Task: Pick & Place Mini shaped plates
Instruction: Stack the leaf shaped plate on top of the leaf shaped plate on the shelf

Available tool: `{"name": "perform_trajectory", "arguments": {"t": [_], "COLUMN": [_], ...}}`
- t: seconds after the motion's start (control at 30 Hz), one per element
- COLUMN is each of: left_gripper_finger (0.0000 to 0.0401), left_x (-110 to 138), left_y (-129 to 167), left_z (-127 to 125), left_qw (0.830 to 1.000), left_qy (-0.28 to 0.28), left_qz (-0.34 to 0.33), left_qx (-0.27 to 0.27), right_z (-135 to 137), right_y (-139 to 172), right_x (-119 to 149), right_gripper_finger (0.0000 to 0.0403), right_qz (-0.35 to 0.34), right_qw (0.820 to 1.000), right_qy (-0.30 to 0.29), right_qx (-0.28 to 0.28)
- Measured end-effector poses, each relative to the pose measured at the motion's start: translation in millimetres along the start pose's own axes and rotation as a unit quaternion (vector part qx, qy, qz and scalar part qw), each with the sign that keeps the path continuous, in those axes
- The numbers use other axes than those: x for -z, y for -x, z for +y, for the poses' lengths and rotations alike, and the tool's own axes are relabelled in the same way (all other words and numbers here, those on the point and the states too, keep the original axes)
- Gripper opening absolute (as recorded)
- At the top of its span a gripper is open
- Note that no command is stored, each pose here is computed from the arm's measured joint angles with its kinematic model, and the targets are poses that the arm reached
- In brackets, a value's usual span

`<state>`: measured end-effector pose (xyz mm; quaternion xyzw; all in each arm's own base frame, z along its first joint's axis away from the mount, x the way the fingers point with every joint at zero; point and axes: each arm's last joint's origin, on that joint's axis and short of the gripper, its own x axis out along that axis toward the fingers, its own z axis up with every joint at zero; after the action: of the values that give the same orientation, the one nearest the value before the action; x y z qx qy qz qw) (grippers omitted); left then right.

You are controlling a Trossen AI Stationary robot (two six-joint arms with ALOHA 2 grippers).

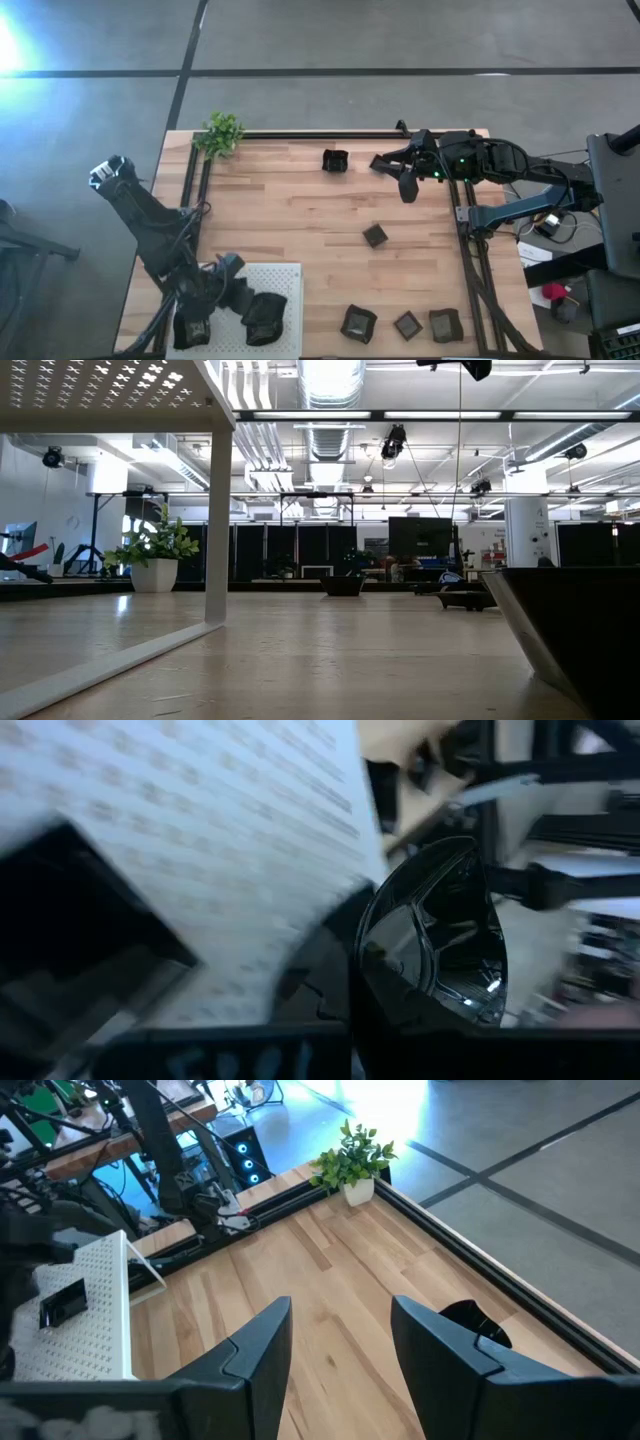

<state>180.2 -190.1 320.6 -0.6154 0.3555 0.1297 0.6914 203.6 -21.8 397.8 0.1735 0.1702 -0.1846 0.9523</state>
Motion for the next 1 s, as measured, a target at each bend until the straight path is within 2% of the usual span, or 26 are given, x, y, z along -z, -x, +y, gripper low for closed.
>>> {"name": "perform_trajectory", "arguments": {"t": [0.1, 0.4, 0.73, 0.9, 1.0], "left_gripper_finger": [0.0, 0.0, 0.0, 0.0, 0.0], "left_x": [5.0, 12.5, 13.5, 13.4, 14.3], "left_y": [-2.4, -17.9, -19.3, -19.9, -19.8], "left_z": [-3.4, -1.7, -0.2, 1.6, 1.9], "left_qw": [1.0, 1.0, 1.0, 0.999, 0.998], "left_qy": [0.003, 0.007, 0.006, -0.005, -0.029], "left_qz": [0.007, 0.017, 0.029, 0.031, 0.048], "left_qx": [0.011, -0.002, -0.011, -0.017, -0.022], "right_z": [0.0, -0.1, -0.2, -0.2, -0.2], "right_y": [0.0, 0.0, 0.0, 0.0, 0.0], "right_x": [0.0, -0.1, -0.1, -0.1, -0.1], "right_gripper_finger": [0.0166, 0.0166, 0.0166, 0.0166, 0.0166], "right_qz": [0.0, -0.001, -0.001, -0.001, -0.001], "right_qw": [1.0, 1.0, 1.0, 1.0, 1.0], "right_qy": [0.0, -0.007, -0.007, -0.007, -0.007], "right_qx": [0.0, 0.003, 0.003, 0.003, 0.003]}}
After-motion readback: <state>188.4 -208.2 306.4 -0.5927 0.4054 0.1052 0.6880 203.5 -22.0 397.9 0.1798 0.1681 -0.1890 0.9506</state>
